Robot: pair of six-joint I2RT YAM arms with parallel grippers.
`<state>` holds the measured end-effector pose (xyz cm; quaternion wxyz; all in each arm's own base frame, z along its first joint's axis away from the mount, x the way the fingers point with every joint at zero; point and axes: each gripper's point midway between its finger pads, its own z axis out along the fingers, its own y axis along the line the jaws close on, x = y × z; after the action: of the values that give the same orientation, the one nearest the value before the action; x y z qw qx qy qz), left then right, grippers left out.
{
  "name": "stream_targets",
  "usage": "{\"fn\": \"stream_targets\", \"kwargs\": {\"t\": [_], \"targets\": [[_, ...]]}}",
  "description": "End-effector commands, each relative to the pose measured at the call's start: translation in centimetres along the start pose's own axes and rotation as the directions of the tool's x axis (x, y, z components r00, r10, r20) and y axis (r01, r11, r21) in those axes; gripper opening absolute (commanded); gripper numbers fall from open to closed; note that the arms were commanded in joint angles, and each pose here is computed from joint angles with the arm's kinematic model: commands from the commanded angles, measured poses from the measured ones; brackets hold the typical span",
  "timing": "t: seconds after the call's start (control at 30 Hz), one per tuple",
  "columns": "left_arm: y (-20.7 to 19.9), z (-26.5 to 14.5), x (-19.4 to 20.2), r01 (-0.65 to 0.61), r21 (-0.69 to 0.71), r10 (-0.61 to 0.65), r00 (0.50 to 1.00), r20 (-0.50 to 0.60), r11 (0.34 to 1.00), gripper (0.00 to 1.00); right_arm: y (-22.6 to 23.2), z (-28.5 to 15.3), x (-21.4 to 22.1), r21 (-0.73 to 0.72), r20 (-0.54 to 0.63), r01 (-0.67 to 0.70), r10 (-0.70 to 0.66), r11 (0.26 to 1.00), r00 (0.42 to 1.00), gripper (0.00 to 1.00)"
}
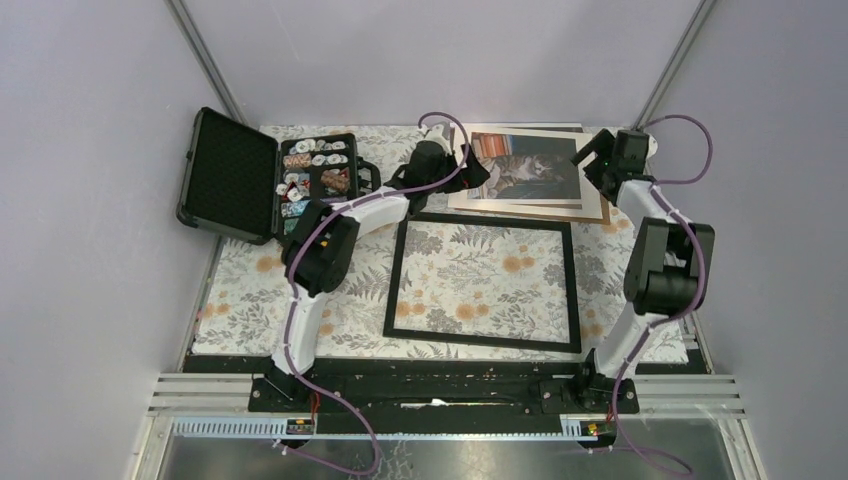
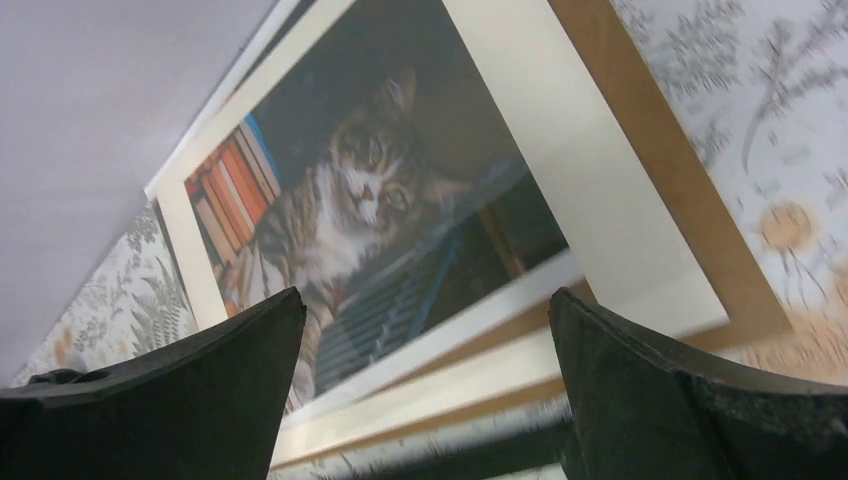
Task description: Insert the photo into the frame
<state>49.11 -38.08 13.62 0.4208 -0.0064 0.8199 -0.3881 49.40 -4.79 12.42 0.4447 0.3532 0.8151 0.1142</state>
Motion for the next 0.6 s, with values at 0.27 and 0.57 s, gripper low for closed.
{"fn": "stream_targets", "kwargs": {"t": [0.27, 0.57], "targets": [[-3.2, 6.5, -0.8, -0.161, 0.147, 0.147, 0.984, 0.100, 0.976, 0.99, -2.6, 6.4, -3.6, -0.129, -0.169, -0.155, 0.132, 0.979, 0.977, 1.00], [-4.3, 7.0, 0.5, -0.237, 0.193, 0.225, 0.971, 0.083, 0.952, 0.99, -4.5, 8.5, -1.7, -0.082, -0.231, -0.110, 0.089, 0.991, 0.969, 1.00]]}}
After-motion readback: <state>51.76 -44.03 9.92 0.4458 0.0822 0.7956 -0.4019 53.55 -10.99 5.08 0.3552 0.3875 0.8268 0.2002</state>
